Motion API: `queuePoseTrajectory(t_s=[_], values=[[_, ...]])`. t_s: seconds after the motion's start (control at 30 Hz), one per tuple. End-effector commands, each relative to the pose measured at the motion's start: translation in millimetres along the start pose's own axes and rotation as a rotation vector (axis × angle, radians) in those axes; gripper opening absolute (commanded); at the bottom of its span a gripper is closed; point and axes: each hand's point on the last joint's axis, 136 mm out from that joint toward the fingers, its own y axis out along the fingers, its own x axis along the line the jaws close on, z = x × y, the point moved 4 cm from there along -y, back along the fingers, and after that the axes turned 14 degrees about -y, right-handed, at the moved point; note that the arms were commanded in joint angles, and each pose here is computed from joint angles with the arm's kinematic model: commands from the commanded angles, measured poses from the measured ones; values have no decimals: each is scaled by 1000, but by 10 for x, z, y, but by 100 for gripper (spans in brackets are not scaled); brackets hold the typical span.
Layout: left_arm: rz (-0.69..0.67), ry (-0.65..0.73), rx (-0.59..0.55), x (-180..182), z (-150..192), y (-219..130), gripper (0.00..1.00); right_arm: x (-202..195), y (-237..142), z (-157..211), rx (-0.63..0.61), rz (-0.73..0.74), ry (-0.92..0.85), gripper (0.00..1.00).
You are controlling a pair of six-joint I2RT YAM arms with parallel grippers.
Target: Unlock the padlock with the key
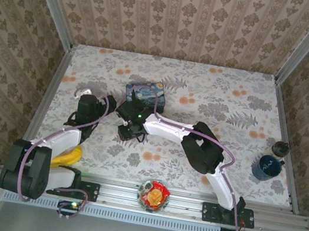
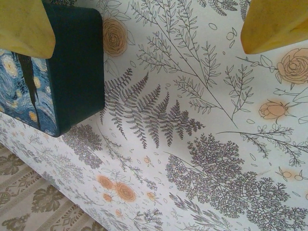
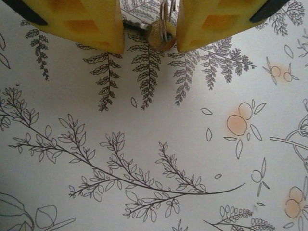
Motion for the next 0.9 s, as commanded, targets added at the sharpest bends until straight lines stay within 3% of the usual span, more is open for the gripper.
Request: queuePoseTrajectory(t_s=[0.0,0.23,0.37,0.63,0.87], values=[[-14,-4,19,51,29,17,100,62,78,78,51,-25,-2,30],[-10,3,17,36,15,-8,100,42,-176,-51,-5,-1,-9,8],[-2,17,15,12,-6,-34,100,-7,-448,-149,-62,5,-1,0],[83,60,20,-154,-54,-101,100,-295,-1213,-295,-243,-37,114,0],[250,104,51,-406,-34,-171,100,-601,-1690,-331,-427,-253,295,0]])
